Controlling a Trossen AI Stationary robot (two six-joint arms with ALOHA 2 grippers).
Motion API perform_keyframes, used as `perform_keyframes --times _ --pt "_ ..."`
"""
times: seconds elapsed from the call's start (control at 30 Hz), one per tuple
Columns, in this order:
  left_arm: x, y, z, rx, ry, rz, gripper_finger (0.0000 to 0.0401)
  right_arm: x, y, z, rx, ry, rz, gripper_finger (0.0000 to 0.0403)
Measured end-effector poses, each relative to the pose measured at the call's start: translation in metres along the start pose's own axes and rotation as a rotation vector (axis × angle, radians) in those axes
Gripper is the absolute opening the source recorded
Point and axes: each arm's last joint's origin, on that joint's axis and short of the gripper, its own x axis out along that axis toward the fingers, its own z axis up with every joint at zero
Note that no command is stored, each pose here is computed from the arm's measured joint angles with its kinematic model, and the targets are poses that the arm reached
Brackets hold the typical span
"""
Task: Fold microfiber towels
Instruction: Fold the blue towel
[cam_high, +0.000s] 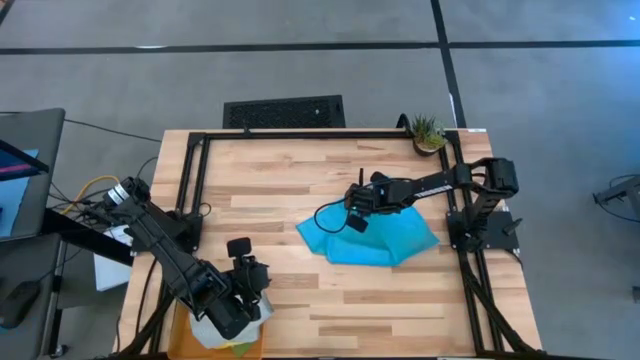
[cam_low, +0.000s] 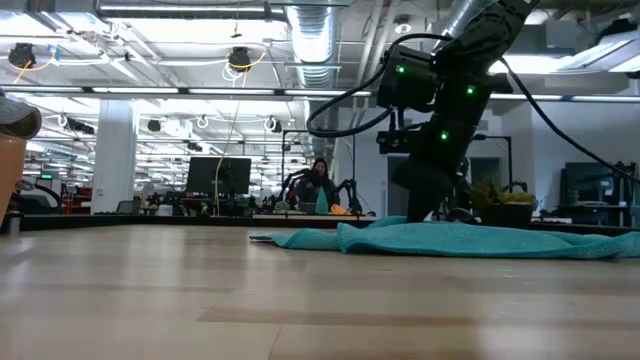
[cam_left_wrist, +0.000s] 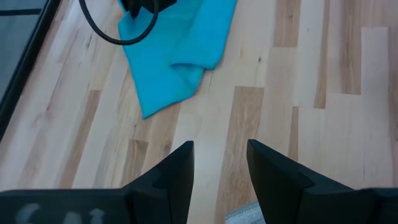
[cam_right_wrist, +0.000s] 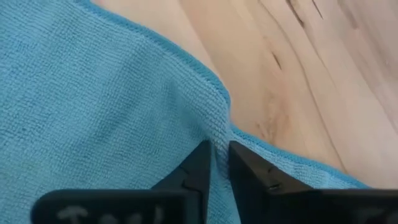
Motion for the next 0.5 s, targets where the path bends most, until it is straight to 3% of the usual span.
perform_keyframes --times 0.27,0.5 --pt "0.001 0.001 0.001 -0.047 -0.006 0.011 0.0141 -0.007 -0.002 0.006 -0.049 0.033 -0.006 0.0167" --pt "0.011 0.012 0.010 -0.078 0.013 0.043 0.0141 -0.061 -0.009 0.016 -0.085 0.042 0.027 0.0204"
